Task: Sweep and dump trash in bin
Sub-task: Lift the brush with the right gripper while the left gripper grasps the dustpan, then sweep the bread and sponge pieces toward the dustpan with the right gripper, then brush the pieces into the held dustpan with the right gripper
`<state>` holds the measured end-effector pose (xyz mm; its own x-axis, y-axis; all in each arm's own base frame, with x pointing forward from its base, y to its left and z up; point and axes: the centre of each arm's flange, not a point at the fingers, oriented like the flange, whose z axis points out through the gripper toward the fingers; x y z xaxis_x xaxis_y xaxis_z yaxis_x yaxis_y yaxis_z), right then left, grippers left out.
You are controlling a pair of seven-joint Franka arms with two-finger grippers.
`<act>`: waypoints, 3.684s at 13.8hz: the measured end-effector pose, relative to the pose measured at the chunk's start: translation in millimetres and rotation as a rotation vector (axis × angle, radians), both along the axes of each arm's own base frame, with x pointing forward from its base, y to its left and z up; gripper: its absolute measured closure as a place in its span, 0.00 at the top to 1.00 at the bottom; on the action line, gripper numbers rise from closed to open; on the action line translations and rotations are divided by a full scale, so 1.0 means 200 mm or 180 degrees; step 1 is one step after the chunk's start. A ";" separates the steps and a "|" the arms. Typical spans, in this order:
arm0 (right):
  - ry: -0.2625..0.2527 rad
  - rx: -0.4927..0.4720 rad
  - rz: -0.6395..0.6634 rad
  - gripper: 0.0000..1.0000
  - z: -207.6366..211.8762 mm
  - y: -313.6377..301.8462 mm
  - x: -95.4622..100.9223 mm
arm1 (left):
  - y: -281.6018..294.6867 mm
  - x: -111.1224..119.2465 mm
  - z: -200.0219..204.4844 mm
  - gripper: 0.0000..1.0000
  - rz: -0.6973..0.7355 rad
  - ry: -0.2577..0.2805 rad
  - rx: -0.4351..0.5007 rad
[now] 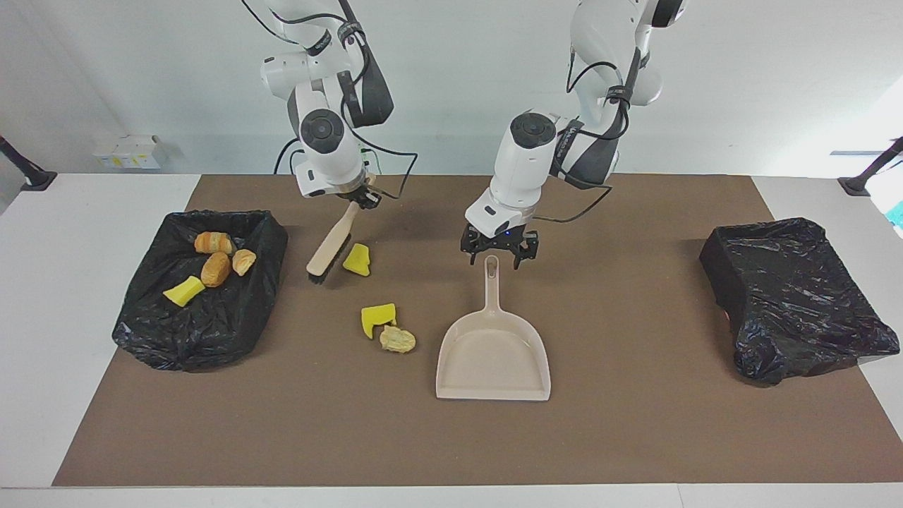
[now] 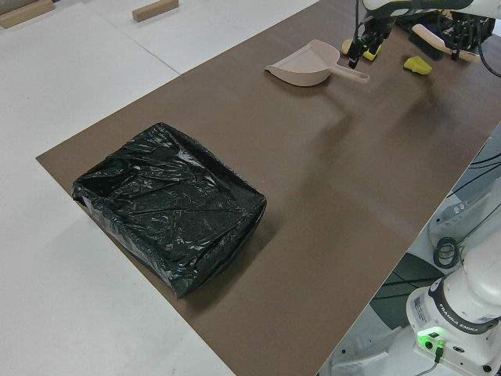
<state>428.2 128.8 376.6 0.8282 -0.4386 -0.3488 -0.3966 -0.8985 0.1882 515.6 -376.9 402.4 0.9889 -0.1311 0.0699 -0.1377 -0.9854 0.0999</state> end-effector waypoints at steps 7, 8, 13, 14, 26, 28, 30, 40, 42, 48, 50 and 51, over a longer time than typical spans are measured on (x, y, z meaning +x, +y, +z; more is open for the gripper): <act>0.0058 0.0298 0.0655 0.26 -0.07 -0.14 -0.16 | -0.14 -0.06 -0.18 1.00 0.0062 0.0011 -0.0035; 0.0031 0.0316 0.0648 0.26 -0.07 -0.14 -0.15 | -0.14 -0.06 -0.20 1.00 0.0072 -0.0031 -0.0066; -0.0123 0.0423 0.0628 0.26 -0.12 -0.05 -0.14 | -0.12 -0.05 -0.24 0.93 0.0094 -0.0088 -0.0099; -0.0166 0.0413 0.0611 0.26 -0.12 -0.03 -0.14 | -0.12 -0.05 -0.24 0.78 0.0090 -0.0088 -0.0098; -0.0396 0.0441 0.0352 0.26 -0.15 0.42 0.13 | 0.13 0.14 -0.10 0.33 -0.0744 -0.0175 0.0175; -0.0365 0.0500 0.0407 0.26 -0.14 0.51 0.18 | 0.26 0.19 0.00 0.33 -0.1053 -0.0170 0.0235; -0.0227 0.0510 0.0489 0.26 -0.07 0.58 0.22 | 0.39 0.22 0.10 0.33 -0.1513 -0.0158 0.0324; -0.0439 0.0056 0.1027 0.26 0.22 0.48 0.41 | 0.91 0.33 0.19 0.33 -0.3917 -0.0026 0.0430; -0.0464 0.0031 0.1261 0.26 0.22 0.41 0.45 | 0.89 0.31 0.17 0.33 -0.4300 -0.0019 0.0416; -0.0506 0.0041 0.1916 0.26 -0.02 0.10 0.68 | 0.84 0.06 0.00 0.33 -0.4568 0.0038 0.0398; -0.0514 0.0056 0.2041 0.26 -0.12 0.00 0.74 | 0.81 -0.01 -0.04 0.33 -0.4639 0.0001 0.0441; -0.0509 0.0060 0.2067 0.26 -0.15 -0.05 0.76 | 0.80 -0.02 -0.05 0.33 -0.4684 -0.0037 0.0499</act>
<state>579.8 118.8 346.9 0.9642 0.1714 -0.2024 0.2041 -0.9668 0.1539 511.4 -217.2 391.7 -0.0372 -0.9988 -0.0325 -0.9993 0.0372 0.0001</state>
